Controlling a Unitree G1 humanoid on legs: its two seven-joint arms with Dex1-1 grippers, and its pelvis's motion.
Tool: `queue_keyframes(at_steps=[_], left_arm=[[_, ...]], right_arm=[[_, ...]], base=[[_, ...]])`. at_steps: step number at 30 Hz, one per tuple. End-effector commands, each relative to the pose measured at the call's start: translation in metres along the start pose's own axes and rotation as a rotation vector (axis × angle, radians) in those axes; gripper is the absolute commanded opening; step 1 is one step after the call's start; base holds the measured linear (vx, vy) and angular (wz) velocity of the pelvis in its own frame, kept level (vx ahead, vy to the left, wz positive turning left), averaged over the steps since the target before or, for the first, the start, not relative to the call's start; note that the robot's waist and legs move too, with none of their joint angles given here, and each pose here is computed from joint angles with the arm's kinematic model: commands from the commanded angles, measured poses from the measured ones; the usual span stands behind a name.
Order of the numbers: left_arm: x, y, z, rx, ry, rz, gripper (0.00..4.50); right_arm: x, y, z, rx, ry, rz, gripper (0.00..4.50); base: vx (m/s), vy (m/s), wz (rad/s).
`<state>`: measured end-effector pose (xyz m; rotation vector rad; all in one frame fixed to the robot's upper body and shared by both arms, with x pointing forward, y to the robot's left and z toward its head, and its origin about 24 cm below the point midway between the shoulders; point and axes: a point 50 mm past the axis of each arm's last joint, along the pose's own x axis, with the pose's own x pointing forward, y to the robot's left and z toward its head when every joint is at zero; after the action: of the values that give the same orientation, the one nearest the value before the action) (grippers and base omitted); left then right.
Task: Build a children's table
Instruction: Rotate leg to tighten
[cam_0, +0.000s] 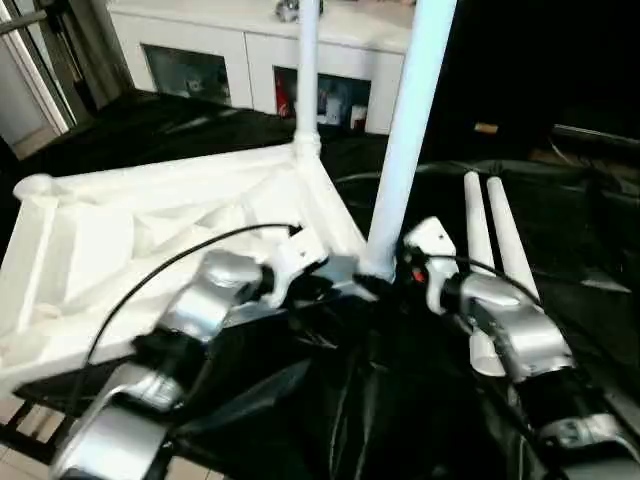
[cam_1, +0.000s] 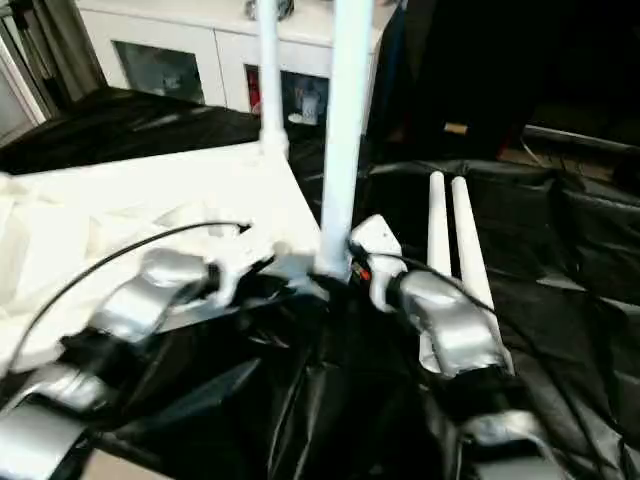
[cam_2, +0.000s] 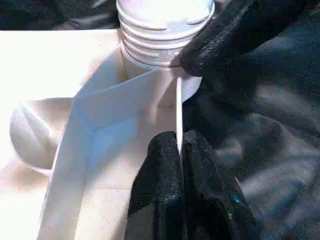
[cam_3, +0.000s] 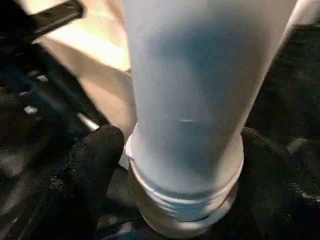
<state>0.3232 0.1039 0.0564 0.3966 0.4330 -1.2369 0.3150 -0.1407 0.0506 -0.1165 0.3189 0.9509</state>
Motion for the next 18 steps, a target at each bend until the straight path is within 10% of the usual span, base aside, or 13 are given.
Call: queue_keyframes(at_steps=[1,18], left_arm=[[0.004,-0.011,0.020,0.069,-0.114,-0.102,0.00],[-0.006,-0.020,0.011,0.059,-0.092,-0.147,0.00]], right_arm=[[0.001,0.007,0.003,-0.007,-0.018,0.069,3.80],[-0.004,0.016,-0.004,-0.006,-0.012,0.175,2.93]], base=[[0.000,0.000,0.00],[0.000,0.000,0.00]])
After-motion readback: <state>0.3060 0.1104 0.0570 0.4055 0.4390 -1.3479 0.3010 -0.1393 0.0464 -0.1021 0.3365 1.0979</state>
